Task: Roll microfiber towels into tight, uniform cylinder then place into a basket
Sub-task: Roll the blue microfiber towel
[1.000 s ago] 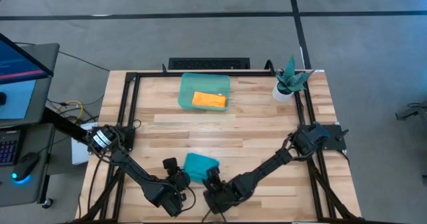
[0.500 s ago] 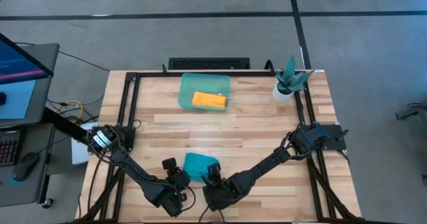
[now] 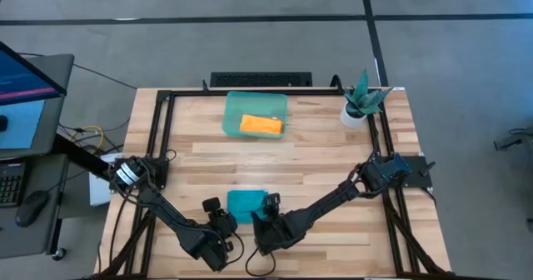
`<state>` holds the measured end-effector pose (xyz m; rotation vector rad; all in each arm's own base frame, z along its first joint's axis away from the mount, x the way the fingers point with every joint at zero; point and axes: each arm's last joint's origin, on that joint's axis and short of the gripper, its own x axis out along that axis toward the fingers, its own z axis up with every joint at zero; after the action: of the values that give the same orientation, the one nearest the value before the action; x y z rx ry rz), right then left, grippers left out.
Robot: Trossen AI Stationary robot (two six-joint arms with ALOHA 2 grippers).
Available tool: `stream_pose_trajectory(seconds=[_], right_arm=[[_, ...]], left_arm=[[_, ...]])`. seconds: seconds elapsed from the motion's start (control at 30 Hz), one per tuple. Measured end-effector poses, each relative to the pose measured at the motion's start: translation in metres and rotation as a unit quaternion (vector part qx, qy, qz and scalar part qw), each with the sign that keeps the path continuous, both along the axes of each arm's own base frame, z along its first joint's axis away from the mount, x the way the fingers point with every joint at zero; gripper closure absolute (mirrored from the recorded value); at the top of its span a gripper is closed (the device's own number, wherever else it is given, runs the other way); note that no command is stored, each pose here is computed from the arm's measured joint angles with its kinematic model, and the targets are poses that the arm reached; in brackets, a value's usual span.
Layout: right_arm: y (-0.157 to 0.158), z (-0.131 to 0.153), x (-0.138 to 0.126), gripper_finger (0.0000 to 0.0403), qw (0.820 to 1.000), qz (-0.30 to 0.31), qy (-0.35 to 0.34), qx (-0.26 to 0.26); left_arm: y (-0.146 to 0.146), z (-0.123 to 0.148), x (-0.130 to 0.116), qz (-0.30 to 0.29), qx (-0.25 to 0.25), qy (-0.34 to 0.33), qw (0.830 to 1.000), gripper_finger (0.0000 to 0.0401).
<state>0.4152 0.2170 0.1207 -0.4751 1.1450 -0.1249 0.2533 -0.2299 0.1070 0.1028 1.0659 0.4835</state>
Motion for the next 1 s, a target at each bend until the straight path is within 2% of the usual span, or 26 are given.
stream_pose_trajectory(seconds=[0.27,0.37,0.57,0.77,0.87,1.0], right_arm=[[-0.0039,-0.0085,0.0036,0.0249,1.0,-0.009,0.012,0.017],[-0.0034,-0.009,0.0036,0.0285,0.999,-0.022,0.009,0.031],[-0.0019,-0.0099,0.0034,0.0386,0.998,-0.017,0.023,0.061],[-0.0023,-0.0091,0.0039,0.0379,0.996,-0.04,0.02,0.08],[-0.0017,-0.0059,0.0054,0.0391,0.995,-0.049,0.019,0.088],[-0.0007,-0.0021,0.007,0.0392,0.993,-0.064,0.015,0.099]], left_arm=[[0.0,0.0,0.0,0.009,-0.004,-0.005,1.0,0.0271],[0.0,0.0,0.0001,0.02,-0.008,-0.012,1.0,0.0272],[0.0002,-0.0003,0.0003,0.026,-0.005,-0.021,0.999,0.0272],[0.0005,-0.0001,0.0004,0.025,0.001,-0.026,0.999,0.0258],[0.0009,0.0001,0.0003,0.021,0.008,-0.027,0.999,0.0239],[0.0031,0.0008,0.0005,-0.003,0.045,-0.027,0.999,0.0211]])
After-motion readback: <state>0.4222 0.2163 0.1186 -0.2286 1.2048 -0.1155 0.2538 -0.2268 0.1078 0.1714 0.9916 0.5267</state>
